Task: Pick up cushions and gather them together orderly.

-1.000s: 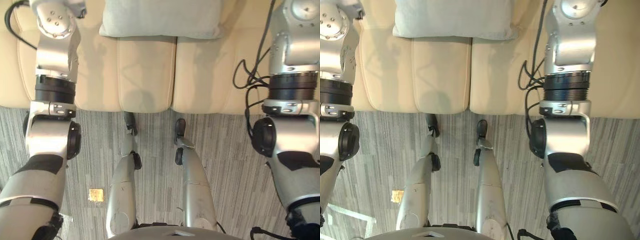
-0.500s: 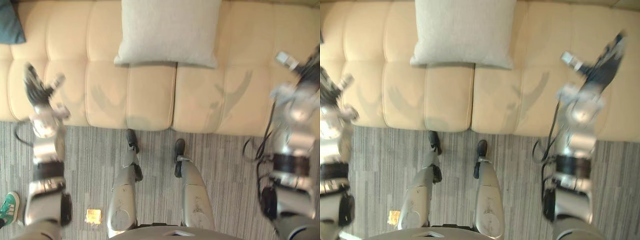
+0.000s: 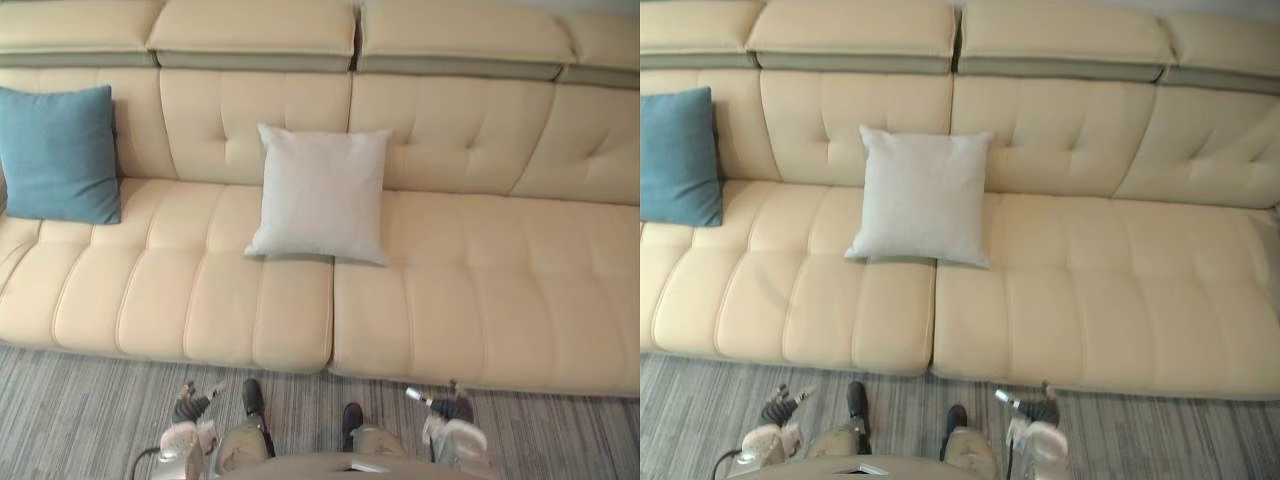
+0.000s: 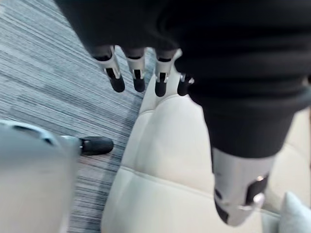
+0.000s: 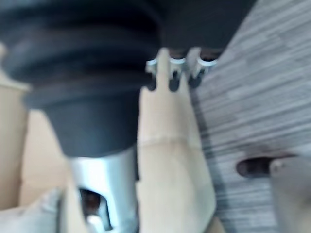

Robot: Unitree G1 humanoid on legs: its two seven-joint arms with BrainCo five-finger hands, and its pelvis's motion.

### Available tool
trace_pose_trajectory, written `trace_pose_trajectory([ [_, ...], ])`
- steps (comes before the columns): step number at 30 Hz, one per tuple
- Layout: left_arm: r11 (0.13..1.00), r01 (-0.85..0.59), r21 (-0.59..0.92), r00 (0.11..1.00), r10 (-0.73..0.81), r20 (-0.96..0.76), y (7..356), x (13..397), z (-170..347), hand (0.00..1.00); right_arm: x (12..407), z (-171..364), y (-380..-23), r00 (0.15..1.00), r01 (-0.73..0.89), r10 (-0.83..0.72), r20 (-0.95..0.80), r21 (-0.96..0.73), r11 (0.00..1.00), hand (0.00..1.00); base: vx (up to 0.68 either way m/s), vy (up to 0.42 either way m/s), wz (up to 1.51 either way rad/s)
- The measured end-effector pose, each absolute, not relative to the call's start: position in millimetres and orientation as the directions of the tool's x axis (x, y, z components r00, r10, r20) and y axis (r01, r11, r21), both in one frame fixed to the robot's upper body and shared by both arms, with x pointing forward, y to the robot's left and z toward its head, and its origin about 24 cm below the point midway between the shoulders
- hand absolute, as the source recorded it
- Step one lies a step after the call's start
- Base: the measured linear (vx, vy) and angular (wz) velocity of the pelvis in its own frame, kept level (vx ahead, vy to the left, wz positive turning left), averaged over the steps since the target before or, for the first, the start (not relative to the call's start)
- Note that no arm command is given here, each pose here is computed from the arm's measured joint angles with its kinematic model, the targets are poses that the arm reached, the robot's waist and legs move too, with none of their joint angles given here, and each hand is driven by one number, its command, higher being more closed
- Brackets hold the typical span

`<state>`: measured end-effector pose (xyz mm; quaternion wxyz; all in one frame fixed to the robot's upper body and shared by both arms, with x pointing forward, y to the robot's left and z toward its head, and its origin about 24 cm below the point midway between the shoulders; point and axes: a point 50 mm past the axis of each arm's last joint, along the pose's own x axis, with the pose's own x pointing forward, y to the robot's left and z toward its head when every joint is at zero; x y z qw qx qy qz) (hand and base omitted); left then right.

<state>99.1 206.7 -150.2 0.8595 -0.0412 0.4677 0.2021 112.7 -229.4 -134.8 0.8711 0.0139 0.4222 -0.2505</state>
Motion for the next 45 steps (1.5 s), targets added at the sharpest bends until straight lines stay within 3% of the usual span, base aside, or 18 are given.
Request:
trace_pose_trajectory([
  [3, 0.898, -0.424, 0.118, 0.438, 0.317, -0.841, 210, 90, -155, 0.00, 96, -149, -220, 0.438, 0.421, -0.390, -0.810, -0.199, 0.885, 0.00, 0.01, 0.024, -0.07],
  [11, 0.894, -0.422, 0.149, 0.417, 0.337, -0.844, 221, 89, -155, 0.00, 102, -153, -208, 0.428, 0.393, -0.346, -0.835, -0.172, 0.903, 0.00, -0.02, 0.068, -0.31],
  [20, 0.871, -0.441, 0.218, 0.387, 0.404, -0.829, 238, 81, -152, 0.00, 114, -153, -197, 0.455, 0.308, -0.297, -0.840, -0.164, 0.937, 0.00, -0.08, 0.001, 0.06],
  [25, 0.875, -0.442, 0.197, 0.374, 0.379, -0.846, 224, 85, -156, 0.00, 166, -134, -209, 0.568, 0.232, -0.308, -0.763, -0.210, 0.950, 0.00, -0.10, -0.108, -0.59],
  [35, 0.893, -0.411, 0.183, 0.379, 0.350, -0.857, 210, 86, -158, 0.00, 131, -141, -227, 0.500, 0.282, -0.372, -0.782, -0.258, 0.924, 0.00, -0.10, 0.071, -0.65],
  [39, 0.889, -0.417, 0.192, 0.378, 0.362, -0.852, 217, 86, -157, 0.00, 108, -150, -219, 0.437, 0.331, -0.366, -0.822, -0.232, 0.915, 0.00, -0.02, 0.121, -0.77],
  [45, 0.895, -0.394, 0.207, 0.367, 0.360, -0.858, 222, 84, -158, 0.00, 104, -153, -212, 0.409, 0.376, -0.353, -0.841, -0.197, 0.905, 0.00, 0.04, 0.063, -0.89],
])
